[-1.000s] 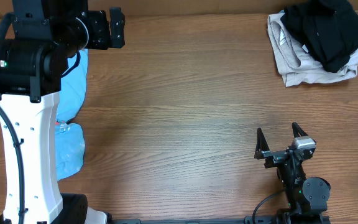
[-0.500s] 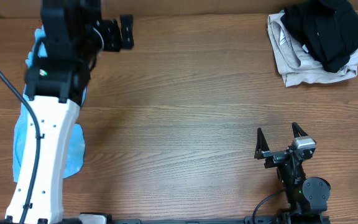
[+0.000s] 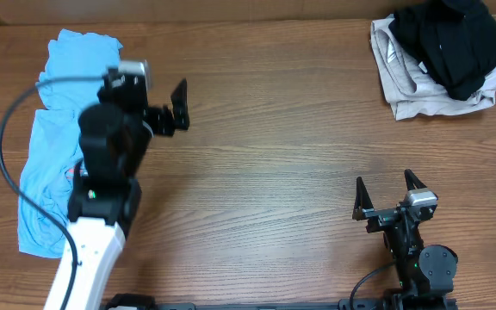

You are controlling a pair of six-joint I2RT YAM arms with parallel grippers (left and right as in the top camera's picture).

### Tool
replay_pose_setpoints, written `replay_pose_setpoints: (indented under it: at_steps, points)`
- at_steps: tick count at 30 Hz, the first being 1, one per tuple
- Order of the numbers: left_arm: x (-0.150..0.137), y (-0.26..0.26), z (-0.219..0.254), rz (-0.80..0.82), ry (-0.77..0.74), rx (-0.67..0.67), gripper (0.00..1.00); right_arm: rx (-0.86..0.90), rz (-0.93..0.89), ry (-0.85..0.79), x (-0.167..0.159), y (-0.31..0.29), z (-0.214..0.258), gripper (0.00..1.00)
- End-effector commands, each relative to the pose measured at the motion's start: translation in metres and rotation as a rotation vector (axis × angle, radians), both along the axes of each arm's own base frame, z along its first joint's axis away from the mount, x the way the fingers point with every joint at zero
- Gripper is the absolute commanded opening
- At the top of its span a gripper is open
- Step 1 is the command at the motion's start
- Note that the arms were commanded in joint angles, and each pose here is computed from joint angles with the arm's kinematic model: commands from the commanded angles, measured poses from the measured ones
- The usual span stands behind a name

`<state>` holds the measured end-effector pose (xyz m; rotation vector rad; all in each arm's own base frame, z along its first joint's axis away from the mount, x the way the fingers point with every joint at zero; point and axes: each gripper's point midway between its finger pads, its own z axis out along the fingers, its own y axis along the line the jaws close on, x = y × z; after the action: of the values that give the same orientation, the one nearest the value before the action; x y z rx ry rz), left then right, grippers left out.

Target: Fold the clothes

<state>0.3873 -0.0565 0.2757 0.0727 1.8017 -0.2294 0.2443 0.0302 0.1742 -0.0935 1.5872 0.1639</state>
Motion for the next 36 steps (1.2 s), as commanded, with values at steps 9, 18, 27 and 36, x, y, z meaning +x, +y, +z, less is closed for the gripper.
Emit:
replay_pose_setpoints:
  at_steps: [9,18,27,36]
  points:
    - [-0.058,0.022,-0.061,0.052,-0.062,0.050,1.00,0.005,-0.003,-0.003,0.000,0.000,-0.002,1.00]
    - [-0.084,0.039,-0.077,0.099,-0.095,0.047,1.00,0.005,-0.003,-0.003,0.000,0.000,-0.002,1.00]
    - [-0.092,0.043,-0.080,0.111,-0.077,0.048,1.00,0.005,-0.003,-0.003,0.000,0.000,-0.002,1.00]
    - [-0.111,0.044,-0.067,0.117,-0.164,0.044,1.00,0.005,-0.003,-0.003,0.000,0.000,-0.002,1.00]
